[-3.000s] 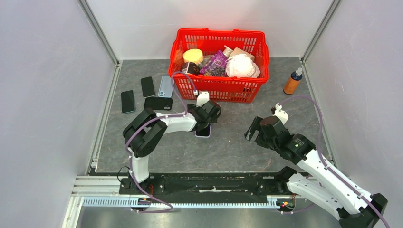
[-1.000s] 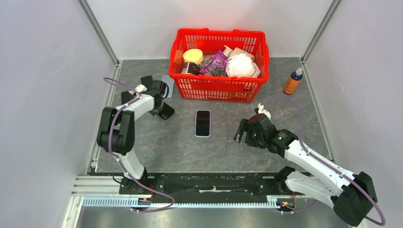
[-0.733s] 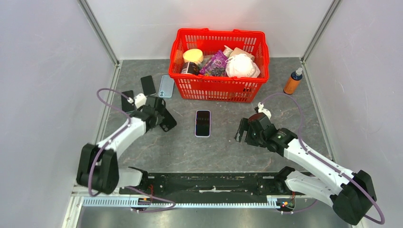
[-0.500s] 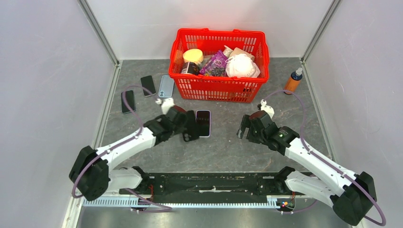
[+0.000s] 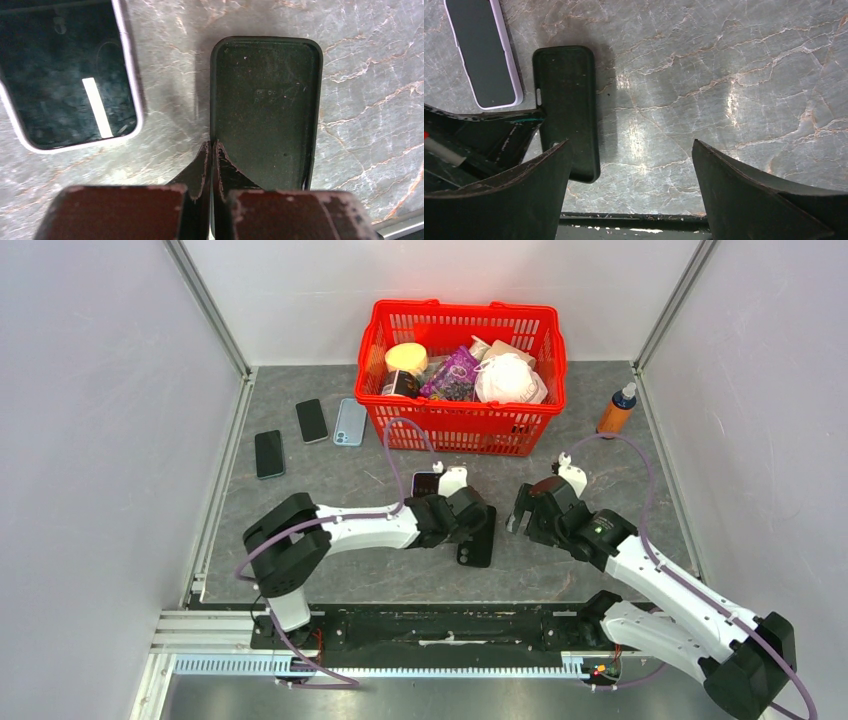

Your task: Put the phone into the phone case

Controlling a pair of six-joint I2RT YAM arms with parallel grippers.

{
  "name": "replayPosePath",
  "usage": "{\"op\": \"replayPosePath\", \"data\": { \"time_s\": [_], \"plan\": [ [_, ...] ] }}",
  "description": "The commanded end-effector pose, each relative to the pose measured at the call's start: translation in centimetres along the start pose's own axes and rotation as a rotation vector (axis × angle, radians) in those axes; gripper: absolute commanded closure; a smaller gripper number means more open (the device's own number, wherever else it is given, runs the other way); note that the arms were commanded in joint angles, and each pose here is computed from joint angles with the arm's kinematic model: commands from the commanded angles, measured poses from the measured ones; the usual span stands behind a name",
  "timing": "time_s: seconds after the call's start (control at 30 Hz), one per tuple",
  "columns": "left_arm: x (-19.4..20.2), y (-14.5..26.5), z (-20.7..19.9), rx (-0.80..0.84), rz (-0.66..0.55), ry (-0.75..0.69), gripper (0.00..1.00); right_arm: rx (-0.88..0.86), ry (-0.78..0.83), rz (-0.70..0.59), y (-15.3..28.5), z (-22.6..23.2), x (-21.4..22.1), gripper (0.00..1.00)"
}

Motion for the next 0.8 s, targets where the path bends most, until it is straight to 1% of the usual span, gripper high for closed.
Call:
{"op": "replayPosePath", "data": {
  "time_s": [0.0, 0.13, 0.27, 0.3, 0.37, 0.4, 0.43, 0.5, 0.57, 0.67, 0.77],
  "plan": [
    [-1.0, -0.3, -2.6, 0.042, -0.049, 0.075, 0.98, 0.026, -0.017, -0.023, -0.1, -0.3, -0.3, 0.05],
    [-0.4, 0.0, -2.1, 0.029, -0.071, 0.128, 0.98, 0.027, -0.012, -0.018, -0.3, -0.1, -0.3, 0.05],
    [0.0, 0.0, -1.9, 0.021, -0.074, 0.135, 0.98, 0.019, -0.008, -0.007, -0.4, 0.0, -0.1, 0.05],
    [0.2, -0.1, -1.9, 0.019, -0.073, 0.133, 0.94, 0.017, -0.007, -0.005, -0.4, 0.0, -0.1, 0.05],
    [0.4, -0.1, -1.9, 0.023, -0.073, 0.134, 0.80, 0.014, -0.008, -0.004, -0.4, 0.0, -0.1, 0.05],
    [0.5, -0.1, -2.0, 0.023, -0.073, 0.133, 0.71, 0.013, -0.009, -0.005, -0.4, -0.1, 0.0, 0.05],
    [0.4, 0.0, -2.0, 0.028, -0.076, 0.131, 0.60, 0.012, -0.009, -0.007, -0.4, -0.1, 0.0, 0.04],
    [0.3, 0.3, -2.1, 0.036, -0.083, 0.126, 0.44, 0.008, -0.011, -0.010, -0.3, -0.1, 0.0, 0.04],
    [-0.1, 0.9, -2.2, 0.047, -0.094, 0.119, 0.36, 0.002, -0.010, -0.015, -0.1, -0.1, -0.1, 0.03],
    [-1.9, 3.2, -1.2, 0.024, -0.159, 0.113, 0.30, -0.007, -0.005, -0.023, 0.2, 0.0, -0.4, 0.03],
    [-4.4, 6.3, 2.5, -0.038, -0.244, 0.135, 0.28, -0.021, 0.008, -0.041, 0.6, 0.3, -0.9, 0.03]
  ]
}}
Point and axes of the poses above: each gripper's point midway between its finger pads, its own y axis back along the fingers, its own z axis along the line the jaws close on, x = y × z, the point moved 6 cm from there along y, back along the fingers, and after that the axes turned 7 degrees about -y, right-handed, at the moved point
